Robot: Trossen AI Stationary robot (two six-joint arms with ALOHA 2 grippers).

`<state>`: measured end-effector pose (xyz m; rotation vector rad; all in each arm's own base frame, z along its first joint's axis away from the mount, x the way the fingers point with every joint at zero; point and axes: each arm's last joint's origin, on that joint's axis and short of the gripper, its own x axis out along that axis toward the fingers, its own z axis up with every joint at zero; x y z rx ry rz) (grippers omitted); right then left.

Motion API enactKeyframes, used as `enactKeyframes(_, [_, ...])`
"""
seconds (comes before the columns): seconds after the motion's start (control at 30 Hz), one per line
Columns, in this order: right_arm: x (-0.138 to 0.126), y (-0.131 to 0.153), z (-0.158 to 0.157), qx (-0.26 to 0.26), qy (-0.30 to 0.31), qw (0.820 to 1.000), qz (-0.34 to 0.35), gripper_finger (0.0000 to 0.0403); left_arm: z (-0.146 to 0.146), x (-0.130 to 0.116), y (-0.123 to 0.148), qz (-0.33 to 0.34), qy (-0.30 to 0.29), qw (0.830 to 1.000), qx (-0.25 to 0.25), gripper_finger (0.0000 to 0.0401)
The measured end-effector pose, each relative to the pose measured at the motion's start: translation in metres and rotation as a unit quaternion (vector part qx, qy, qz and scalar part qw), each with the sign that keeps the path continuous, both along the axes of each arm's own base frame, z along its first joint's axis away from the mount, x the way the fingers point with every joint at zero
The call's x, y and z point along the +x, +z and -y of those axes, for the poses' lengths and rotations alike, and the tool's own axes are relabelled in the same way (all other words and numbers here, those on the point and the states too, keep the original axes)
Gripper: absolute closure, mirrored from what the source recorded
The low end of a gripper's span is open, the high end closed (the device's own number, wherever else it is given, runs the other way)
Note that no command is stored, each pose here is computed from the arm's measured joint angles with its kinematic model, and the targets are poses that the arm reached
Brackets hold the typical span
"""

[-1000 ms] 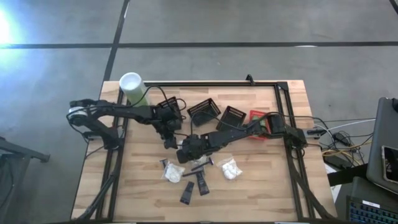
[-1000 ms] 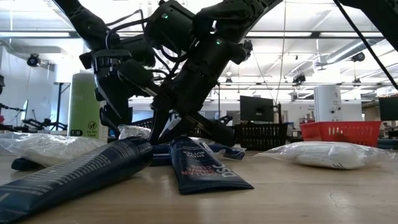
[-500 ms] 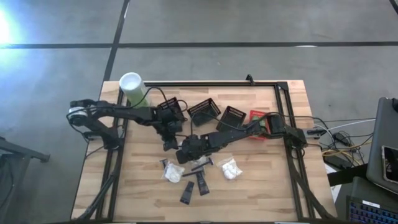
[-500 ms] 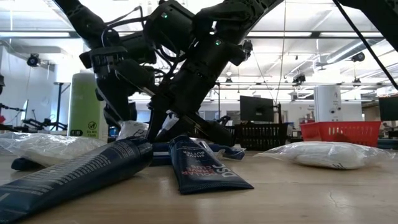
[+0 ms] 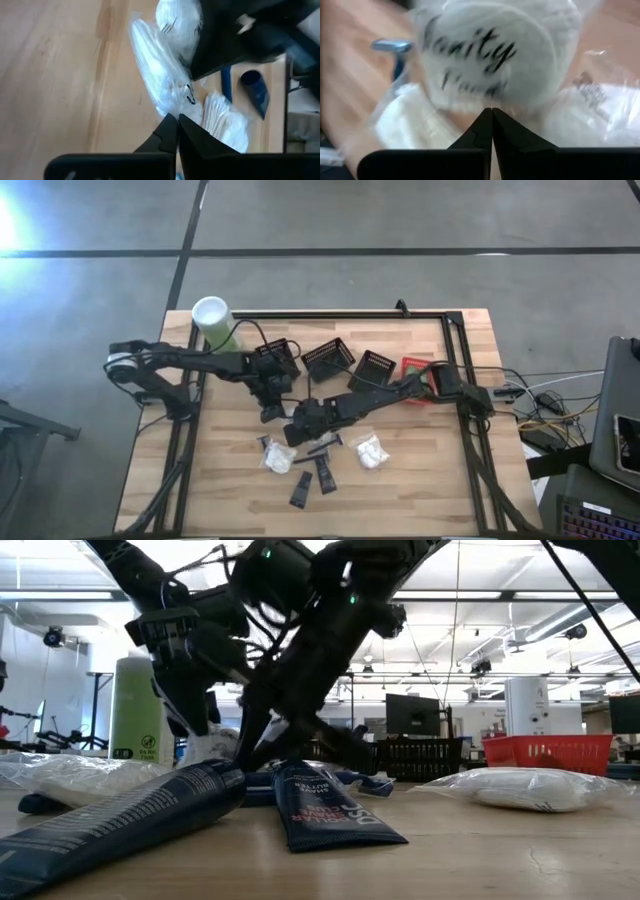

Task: Pick & Place Travel size toiletries
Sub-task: Put the cotton pack into the left black bin

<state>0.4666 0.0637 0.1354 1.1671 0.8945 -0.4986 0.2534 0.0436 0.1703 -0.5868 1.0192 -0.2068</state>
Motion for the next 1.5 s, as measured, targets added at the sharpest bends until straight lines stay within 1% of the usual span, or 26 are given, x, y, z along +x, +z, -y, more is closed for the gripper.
enactKeyframes(0.1, [-0.004, 0.015, -0.004, -0.008, 0.003, 1.000, 0.006, 0.0394, 0.000, -0.003, 0.007, -0.008, -0.004, 1.000, 0.011, 0.0396])
enactKeyframes(0.23, [-0.010, 0.031, -0.005, -0.030, 0.003, 1.000, 0.007, 0.0386, 0.001, -0.008, 0.022, 0.003, -0.004, 1.000, 0.022, 0.0397])
enactKeyframes(0.33, [-0.017, 0.044, -0.005, -0.047, -0.003, 0.999, 0.002, 0.0374, 0.002, -0.013, 0.035, 0.016, 0.007, 0.999, 0.029, 0.0397])
enactKeyframes(0.47, [-0.027, 0.066, -0.003, -0.086, -0.028, 0.996, 0.002, 0.0357, 0.002, -0.024, 0.057, 0.021, 0.047, 0.997, 0.060, 0.0397])
enactKeyframes(0.57, [-0.038, 0.086, -0.001, -0.119, -0.062, 0.991, 0.005, 0.0344, 0.001, -0.036, 0.074, 0.019, 0.104, 0.989, 0.102, 0.0397])
enactKeyframes(0.67, [-0.050, 0.105, 0.003, -0.144, -0.096, 0.985, 0.007, 0.0332, -0.002, -0.049, 0.090, 0.017, 0.176, 0.973, 0.151, 0.0397])
enactKeyframes(0.77, [-0.059, 0.117, 0.006, -0.161, -0.115, 0.980, 0.003, 0.0320, -0.007, -0.063, 0.102, -0.004, 0.263, 0.943, 0.205, 0.0397])
enactKeyframes(0.83, [-0.063, 0.122, 0.007, -0.170, -0.120, 0.978, 0.001, 0.0313, -0.009, -0.072, 0.108, -0.006, 0.300, 0.922, 0.245, 0.0397])
enactKeyframes(0.9, [-0.064, 0.124, 0.007, -0.175, -0.123, 0.977, 0.005, 0.0306, -0.010, -0.076, 0.113, 0.007, 0.318, 0.904, 0.285, 0.0397])
enactKeyframes(1.0, [-0.063, 0.122, 0.007, -0.176, -0.123, 0.977, 0.005, 0.0298, -0.015, -0.076, 0.114, 0.013, 0.304, 0.887, 0.346, 0.0397])
enactKeyframes(1.07, [-0.060, 0.117, 0.006, -0.174, -0.124, 0.977, 0.001, 0.0292, -0.020, -0.073, 0.109, -0.004, 0.266, 0.885, 0.381, 0.0397])
enactKeyframes(1.17, [-0.055, 0.107, 0.002, -0.161, -0.120, 0.980, -0.002, 0.0286, -0.029, -0.066, 0.099, -0.042, 0.207, 0.882, 0.421, 0.0397])
enactKeyframes(1.23, [-0.052, 0.103, -0.003, -0.152, -0.111, 0.982, 0.002, 0.0281, -0.037, -0.062, 0.092, -0.060, 0.177, 0.883, 0.431, 0.0397])
enactKeyframes(1.37, [-0.049, 0.098, -0.016, -0.136, -0.106, 0.985, 0.013, 0.0274, -0.053, -0.052, 0.079, -0.081, 0.136, 0.882, 0.444, 0.0397])
enactKeyframes(1.43, [-0.049, 0.096, -0.023, -0.128, -0.110, 0.986, 0.014, 0.0273, -0.061, -0.048, 0.073, -0.090, 0.120, 0.879, 0.453, 0.0397])
enactKeyframes(1.5, [-0.050, 0.095, -0.028, -0.121, -0.114, 0.986, 0.015, 0.0274, -0.069, -0.044, 0.068, -0.096, 0.118, 0.876, 0.458, 0.0397])
